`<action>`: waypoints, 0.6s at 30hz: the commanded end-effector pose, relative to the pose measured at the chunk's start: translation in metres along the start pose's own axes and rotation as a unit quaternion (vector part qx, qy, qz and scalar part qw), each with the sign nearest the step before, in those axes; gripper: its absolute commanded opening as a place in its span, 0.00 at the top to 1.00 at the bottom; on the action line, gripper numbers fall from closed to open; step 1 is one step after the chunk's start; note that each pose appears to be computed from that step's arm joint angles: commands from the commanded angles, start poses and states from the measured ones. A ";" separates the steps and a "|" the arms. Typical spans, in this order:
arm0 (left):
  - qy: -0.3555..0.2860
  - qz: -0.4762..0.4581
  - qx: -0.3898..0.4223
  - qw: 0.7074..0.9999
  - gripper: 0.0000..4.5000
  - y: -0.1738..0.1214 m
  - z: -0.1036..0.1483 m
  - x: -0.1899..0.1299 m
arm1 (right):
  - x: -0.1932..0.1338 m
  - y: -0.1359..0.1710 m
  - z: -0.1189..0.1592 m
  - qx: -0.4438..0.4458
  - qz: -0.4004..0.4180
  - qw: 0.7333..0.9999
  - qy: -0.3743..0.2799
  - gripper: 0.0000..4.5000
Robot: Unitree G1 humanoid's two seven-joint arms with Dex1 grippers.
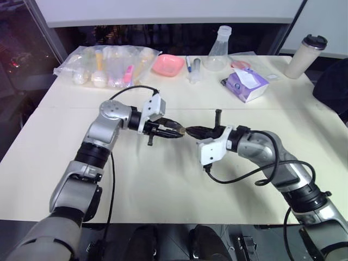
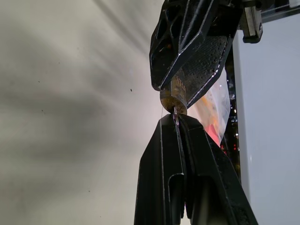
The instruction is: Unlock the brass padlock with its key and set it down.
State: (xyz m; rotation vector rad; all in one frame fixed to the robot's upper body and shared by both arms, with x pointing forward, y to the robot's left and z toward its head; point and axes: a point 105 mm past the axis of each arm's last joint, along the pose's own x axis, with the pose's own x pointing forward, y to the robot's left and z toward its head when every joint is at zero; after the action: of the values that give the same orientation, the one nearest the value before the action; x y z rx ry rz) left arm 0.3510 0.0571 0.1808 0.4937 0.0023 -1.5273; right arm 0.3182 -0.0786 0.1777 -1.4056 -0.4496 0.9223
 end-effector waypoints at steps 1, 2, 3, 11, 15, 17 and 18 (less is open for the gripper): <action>-0.003 0.008 0.042 0.999 0.84 0.003 0.009 0.004 | 0.001 -0.013 0.019 -0.010 -0.018 0.999 -0.041 1.00; -0.001 0.009 0.056 0.998 0.84 0.002 0.010 0.005 | 0.001 -0.012 0.018 -0.002 -0.012 0.999 -0.040 1.00; 0.003 0.010 0.075 0.997 0.84 0.002 0.010 0.006 | 0.000 -0.010 0.016 0.009 -0.004 0.999 -0.039 1.00; 0.014 0.002 0.175 0.984 0.84 -0.007 0.012 0.013 | 0.004 -0.006 0.012 0.125 0.045 0.990 -0.049 1.00; 0.012 -0.001 0.196 0.981 0.84 -0.011 0.014 0.013 | 0.008 -0.004 0.009 0.167 0.066 0.982 -0.053 1.00; 0.008 0.000 0.173 0.985 0.84 -0.012 0.012 0.012 | 0.008 -0.007 0.009 0.152 0.060 0.985 -0.049 1.00; 0.007 0.001 0.163 0.987 0.84 -0.012 0.011 0.011 | 0.008 -0.008 0.010 0.144 0.057 0.987 -0.048 1.00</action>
State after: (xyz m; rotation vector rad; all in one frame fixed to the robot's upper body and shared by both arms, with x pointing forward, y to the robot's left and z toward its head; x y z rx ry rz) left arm 0.3445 0.0555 0.1698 0.7786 -0.1624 -1.5005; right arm 0.3231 -0.0773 0.1691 -1.1150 -0.1989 1.0985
